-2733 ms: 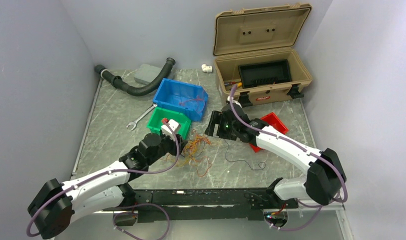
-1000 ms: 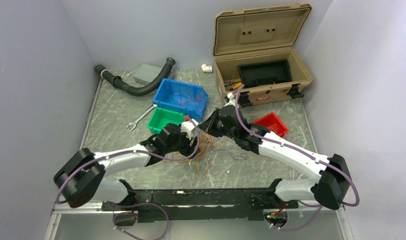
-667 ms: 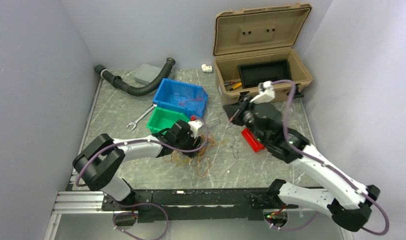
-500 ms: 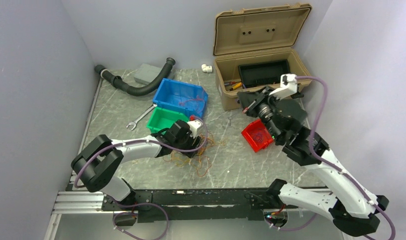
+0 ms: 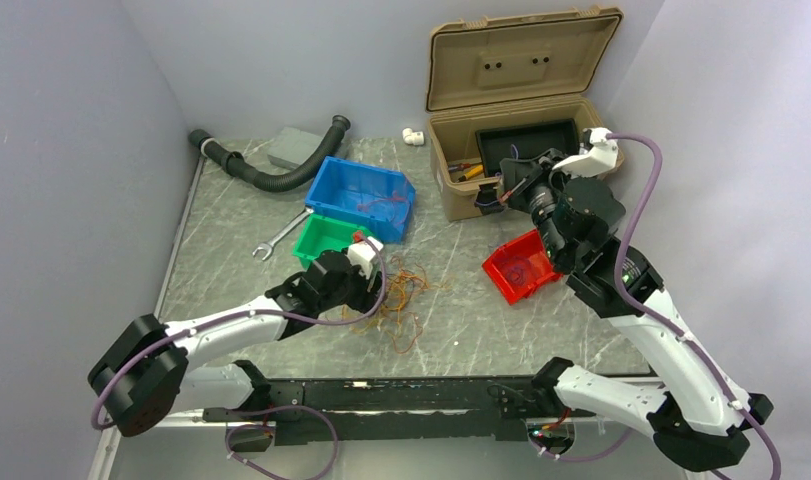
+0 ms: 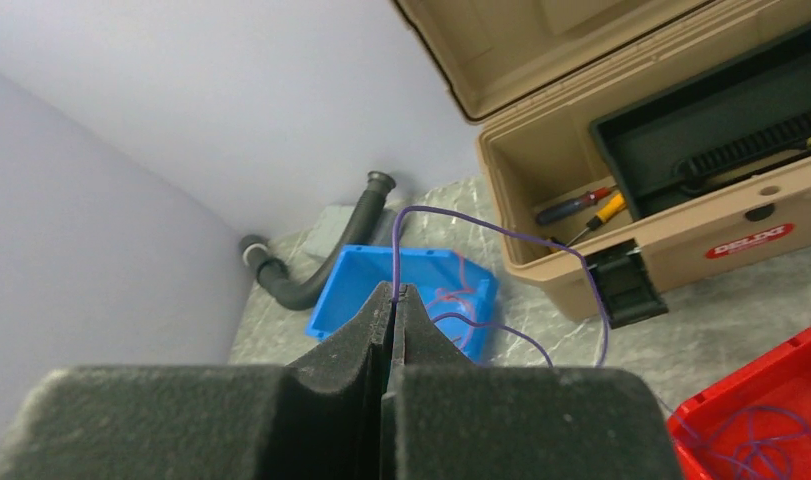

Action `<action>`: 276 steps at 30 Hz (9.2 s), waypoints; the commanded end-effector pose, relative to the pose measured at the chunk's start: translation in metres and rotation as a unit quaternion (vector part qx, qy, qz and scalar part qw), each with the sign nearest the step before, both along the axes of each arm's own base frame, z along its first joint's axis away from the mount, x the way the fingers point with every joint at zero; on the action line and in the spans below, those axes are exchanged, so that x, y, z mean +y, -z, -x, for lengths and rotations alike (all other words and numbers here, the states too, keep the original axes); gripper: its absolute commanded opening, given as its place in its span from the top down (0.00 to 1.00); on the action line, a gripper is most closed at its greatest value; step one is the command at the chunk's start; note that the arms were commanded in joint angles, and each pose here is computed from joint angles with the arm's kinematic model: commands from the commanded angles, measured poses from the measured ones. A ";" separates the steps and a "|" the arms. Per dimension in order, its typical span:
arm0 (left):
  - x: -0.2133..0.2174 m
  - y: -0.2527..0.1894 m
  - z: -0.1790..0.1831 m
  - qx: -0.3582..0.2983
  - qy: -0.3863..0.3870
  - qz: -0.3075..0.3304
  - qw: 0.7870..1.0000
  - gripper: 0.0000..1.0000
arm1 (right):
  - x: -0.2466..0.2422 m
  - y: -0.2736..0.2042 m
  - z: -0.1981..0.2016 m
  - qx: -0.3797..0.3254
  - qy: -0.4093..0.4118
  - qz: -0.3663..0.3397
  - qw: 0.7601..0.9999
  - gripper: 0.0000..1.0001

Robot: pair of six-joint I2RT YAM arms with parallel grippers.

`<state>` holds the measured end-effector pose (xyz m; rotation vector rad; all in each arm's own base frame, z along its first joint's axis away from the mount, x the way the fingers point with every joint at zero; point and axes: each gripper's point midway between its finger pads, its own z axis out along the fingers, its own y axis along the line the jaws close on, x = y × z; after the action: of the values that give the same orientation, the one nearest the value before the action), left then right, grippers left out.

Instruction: Untangle the cables

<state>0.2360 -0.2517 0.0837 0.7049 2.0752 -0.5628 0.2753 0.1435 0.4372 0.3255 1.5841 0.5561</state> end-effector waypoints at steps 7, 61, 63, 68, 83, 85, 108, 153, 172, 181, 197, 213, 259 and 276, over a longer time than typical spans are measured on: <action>0.000 -0.029 -0.006 -0.049 -0.010 0.045 0.998 0.29 | -0.039 -0.004 0.005 -0.004 0.060 0.015 0.998 1.00; 0.010 -0.040 -0.005 -0.076 -0.020 0.050 0.996 0.28 | -0.217 0.105 0.017 0.177 0.441 0.038 0.879 1.00; 0.010 -0.041 -0.005 -0.077 -0.021 0.051 0.995 0.28 | -0.222 0.094 0.023 0.160 0.454 0.032 0.876 1.00; 0.010 -0.041 -0.005 -0.078 -0.020 0.052 0.995 0.28 | -0.226 0.071 0.034 0.120 0.459 0.008 0.880 1.00; 0.009 -0.040 -0.006 -0.077 -0.020 0.051 0.996 0.28 | -0.179 0.071 0.003 0.110 0.309 0.016 0.945 1.00; 0.009 -0.040 -0.006 -0.076 -0.020 0.051 0.996 0.28 | -0.171 0.091 -0.006 0.125 0.294 0.011 0.947 1.00; 0.013 -0.044 -0.004 -0.082 -0.023 0.053 0.995 0.28 | -0.141 0.337 -0.033 0.380 0.200 -0.056 0.902 1.00; 0.007 -0.003 -0.009 -0.012 -0.016 -0.025 0.999 1.00 | 0.040 0.295 0.014 0.278 -0.235 0.138 0.921 0.26; -0.019 -0.184 0.052 -0.029 0.122 0.125 0.984 1.00 | 0.176 0.258 0.079 0.055 -0.502 0.117 0.855 0.14; -0.014 -0.299 0.069 -0.099 0.136 0.223 0.960 1.00 | 0.186 0.298 0.042 0.110 -0.372 0.096 0.917 0.17; 0.052 -0.498 0.065 -0.275 0.020 0.298 0.914 1.00 | 0.127 0.298 0.027 0.143 -0.235 0.121 0.954 0.17; 0.032 -0.486 0.057 -0.258 0.041 0.291 0.920 1.00 | 0.186 0.164 0.097 -0.146 -0.495 0.097 0.851 0.18; 0.070 -0.264 -0.047 -0.070 -0.180 0.191 0.962 0.01 | 0.178 0.012 0.037 -0.125 -0.323 -0.029 0.938 1.00; 0.017 -0.215 -0.018 -0.085 -0.017 0.255 0.963 0.15 | 0.099 0.087 -0.050 0.045 -0.101 -0.129 0.986 1.00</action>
<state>0.2616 -0.1913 0.2650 0.2120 1.8925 -0.7300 0.3214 0.2499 0.3502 0.2726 1.6399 0.9136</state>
